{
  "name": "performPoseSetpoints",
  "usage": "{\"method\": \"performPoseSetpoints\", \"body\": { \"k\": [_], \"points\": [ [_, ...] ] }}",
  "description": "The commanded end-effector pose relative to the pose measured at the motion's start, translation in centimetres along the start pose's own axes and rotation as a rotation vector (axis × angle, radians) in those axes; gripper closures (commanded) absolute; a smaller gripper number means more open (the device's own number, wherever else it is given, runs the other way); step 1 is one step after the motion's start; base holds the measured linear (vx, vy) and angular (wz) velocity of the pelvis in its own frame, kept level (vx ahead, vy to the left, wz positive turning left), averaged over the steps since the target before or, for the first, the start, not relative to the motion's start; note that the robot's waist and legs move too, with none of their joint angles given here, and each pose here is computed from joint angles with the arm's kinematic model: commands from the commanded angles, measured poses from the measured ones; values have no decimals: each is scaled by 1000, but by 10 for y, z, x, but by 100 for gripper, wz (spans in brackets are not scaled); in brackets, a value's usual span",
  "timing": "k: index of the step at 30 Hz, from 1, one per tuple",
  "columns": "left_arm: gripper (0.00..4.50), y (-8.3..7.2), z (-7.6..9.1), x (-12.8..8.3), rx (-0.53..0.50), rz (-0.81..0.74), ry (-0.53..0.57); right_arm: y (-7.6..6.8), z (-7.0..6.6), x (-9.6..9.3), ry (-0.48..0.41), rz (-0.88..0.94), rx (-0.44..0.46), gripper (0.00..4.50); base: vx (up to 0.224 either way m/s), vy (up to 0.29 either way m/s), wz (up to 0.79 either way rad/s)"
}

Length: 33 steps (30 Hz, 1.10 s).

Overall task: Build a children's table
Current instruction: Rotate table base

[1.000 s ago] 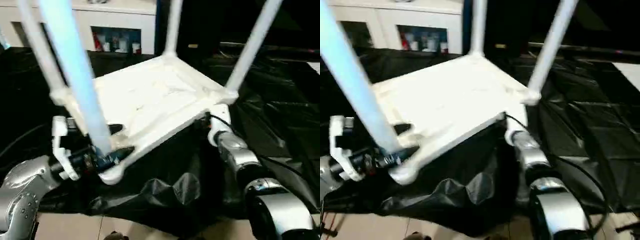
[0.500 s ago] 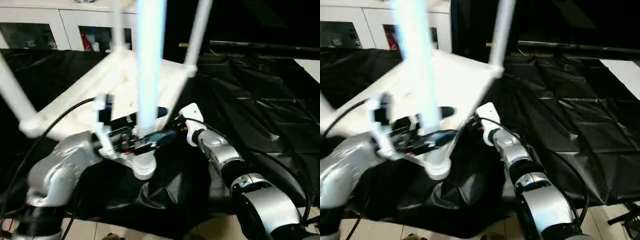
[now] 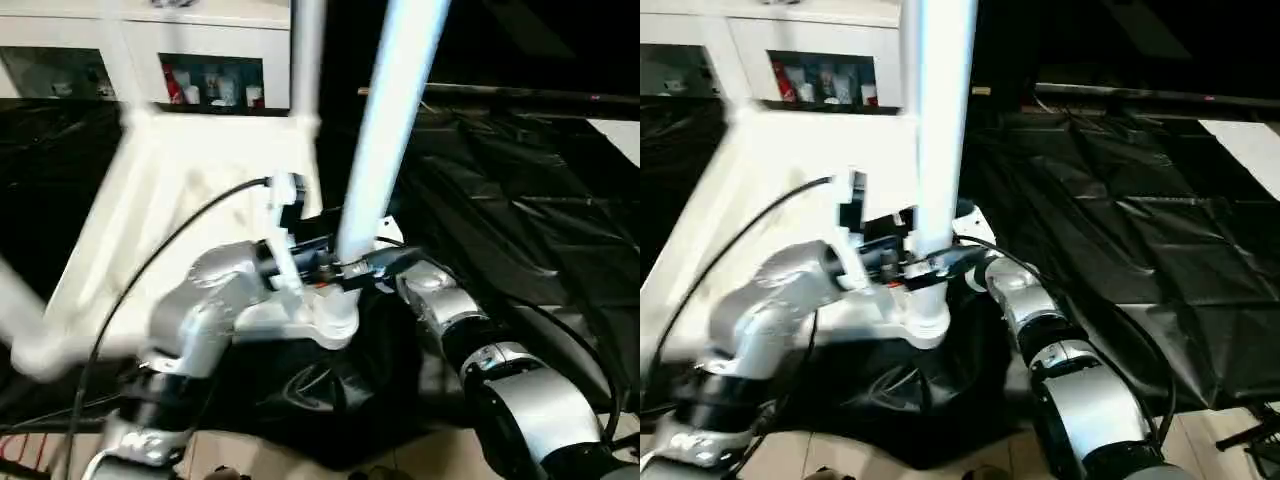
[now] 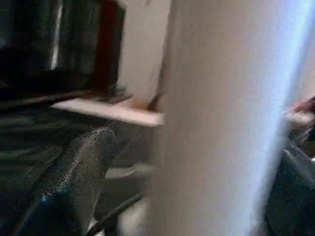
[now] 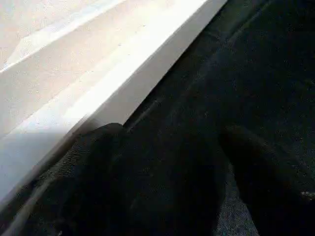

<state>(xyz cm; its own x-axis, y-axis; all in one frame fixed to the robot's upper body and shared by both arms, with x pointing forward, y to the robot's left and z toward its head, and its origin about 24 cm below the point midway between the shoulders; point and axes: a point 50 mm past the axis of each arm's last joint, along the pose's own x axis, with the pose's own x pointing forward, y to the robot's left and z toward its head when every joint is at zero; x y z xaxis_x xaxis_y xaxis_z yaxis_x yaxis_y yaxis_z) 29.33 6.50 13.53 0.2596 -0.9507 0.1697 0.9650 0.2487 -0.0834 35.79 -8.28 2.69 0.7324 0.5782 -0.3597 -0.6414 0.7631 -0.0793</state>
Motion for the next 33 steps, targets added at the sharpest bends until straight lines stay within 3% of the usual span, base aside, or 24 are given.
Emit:
{"method": "performPoseSetpoints", "body": {
  "k": [1,3,6,7,10,13,16,18,21,24,33],
  "points": [
    [3,10,-13,-8,95,51,147,-11,12,-3,-50,-38,-39,67,0,0,0],
    [3,14,-24,-30,135,44,272,-28,11,-14,-50,-63,-59,67,0,0,0],
    [3,11,-34,-51,117,-5,373,-42,10,-26,-41,-37,-95,67,0,0,0],
    [29,11,-34,-52,116,-7,381,-43,9,-27,-40,-32,-98,67,0,0,0],
    [29,13,-44,-70,108,-9,493,-52,7,-42,-11,70,-174,67,0,0,0],
    [68,15,-51,-80,106,5,570,-57,5,-55,14,138,-211,67,0,0,0],
    [77,14,-57,-84,110,1,604,-57,3,-69,11,221,-222,67,0,0,0],
    [110,11,-60,-85,119,-27,615,-52,3,-80,10,303,-231,67,0,0,0],
    [115,10,-61,-86,118,-46,627,-45,2,-92,22,398,-245,67,0,0,0],
    [152,9,-62,-89,105,-48,656,-39,4,-104,35,481,-251,67,0,0,0],
    [212,9,-65,-98,75,-40,689,-28,8,-121,34,553,-218,67,0,0,0]
  ]
}}
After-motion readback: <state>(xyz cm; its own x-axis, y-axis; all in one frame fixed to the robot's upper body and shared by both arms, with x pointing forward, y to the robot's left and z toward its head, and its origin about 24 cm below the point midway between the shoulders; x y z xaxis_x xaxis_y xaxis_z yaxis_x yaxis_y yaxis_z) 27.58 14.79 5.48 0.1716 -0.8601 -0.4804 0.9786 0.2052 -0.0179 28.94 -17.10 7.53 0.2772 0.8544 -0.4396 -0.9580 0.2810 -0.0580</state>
